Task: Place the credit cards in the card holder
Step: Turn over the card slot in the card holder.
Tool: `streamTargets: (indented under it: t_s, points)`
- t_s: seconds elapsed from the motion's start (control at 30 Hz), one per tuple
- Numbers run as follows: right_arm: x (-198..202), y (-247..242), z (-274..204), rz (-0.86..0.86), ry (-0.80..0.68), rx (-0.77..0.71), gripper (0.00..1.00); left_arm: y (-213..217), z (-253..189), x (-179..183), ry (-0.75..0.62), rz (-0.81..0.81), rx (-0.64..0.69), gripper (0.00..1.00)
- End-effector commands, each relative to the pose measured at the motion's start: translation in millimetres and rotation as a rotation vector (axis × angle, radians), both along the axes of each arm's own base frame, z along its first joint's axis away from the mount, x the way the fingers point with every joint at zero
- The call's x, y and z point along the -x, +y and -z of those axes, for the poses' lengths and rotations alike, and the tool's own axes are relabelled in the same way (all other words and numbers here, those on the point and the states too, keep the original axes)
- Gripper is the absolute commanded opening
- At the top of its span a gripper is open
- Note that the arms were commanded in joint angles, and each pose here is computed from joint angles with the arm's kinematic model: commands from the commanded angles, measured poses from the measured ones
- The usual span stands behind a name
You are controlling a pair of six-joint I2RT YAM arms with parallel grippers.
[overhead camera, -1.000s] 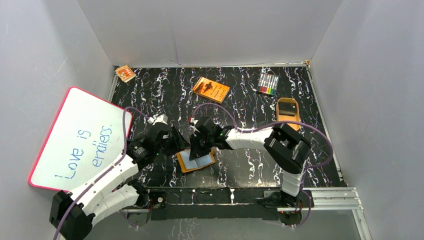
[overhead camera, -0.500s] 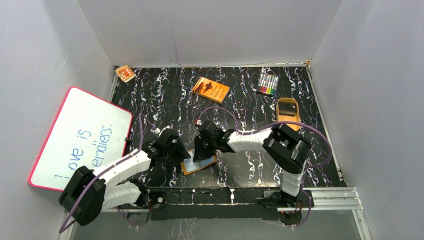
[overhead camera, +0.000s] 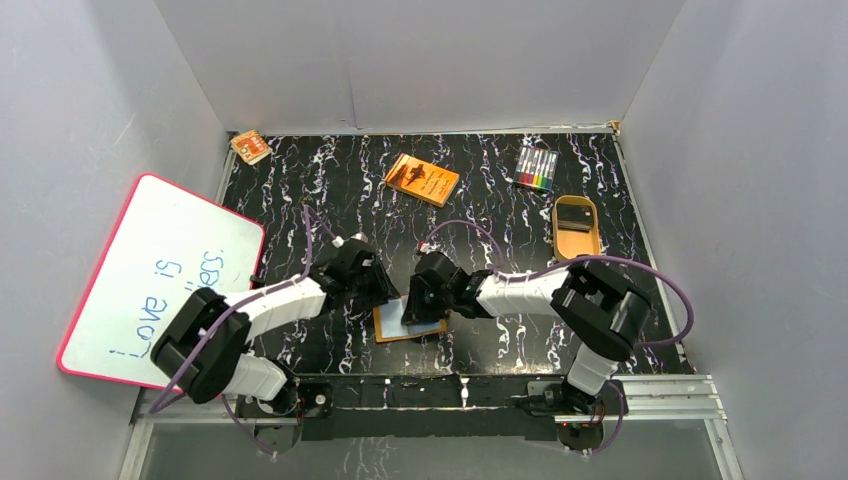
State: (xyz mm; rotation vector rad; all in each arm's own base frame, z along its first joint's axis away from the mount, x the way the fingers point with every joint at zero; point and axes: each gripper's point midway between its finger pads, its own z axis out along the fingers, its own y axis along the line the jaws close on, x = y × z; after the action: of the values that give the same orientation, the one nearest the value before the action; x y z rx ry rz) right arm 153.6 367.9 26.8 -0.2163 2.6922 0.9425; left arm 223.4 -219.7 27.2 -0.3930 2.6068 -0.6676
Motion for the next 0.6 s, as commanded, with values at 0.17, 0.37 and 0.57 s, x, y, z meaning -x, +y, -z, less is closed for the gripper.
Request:
streamTargets:
  t_s: [0.17, 0.37, 0.57]
  points:
    - [-11.1, -8.0, -23.1, 0.028, -0.073, 0.019, 0.29, 0.2, -19.0, -7.6, -0.041, 0.037, -0.033, 0.43]
    - [-20.5, -10.1, -46.4, 0.026, -0.145, 0.026, 0.41, 6.5, -47.0, -8.9, -0.112, 0.018, -0.016, 0.53]
    - [-25.8, -6.9, -58.3, 0.014, -0.173, 0.026, 0.43, 4.2, -64.0, -9.8, -0.142, 0.034, 0.003, 0.58]
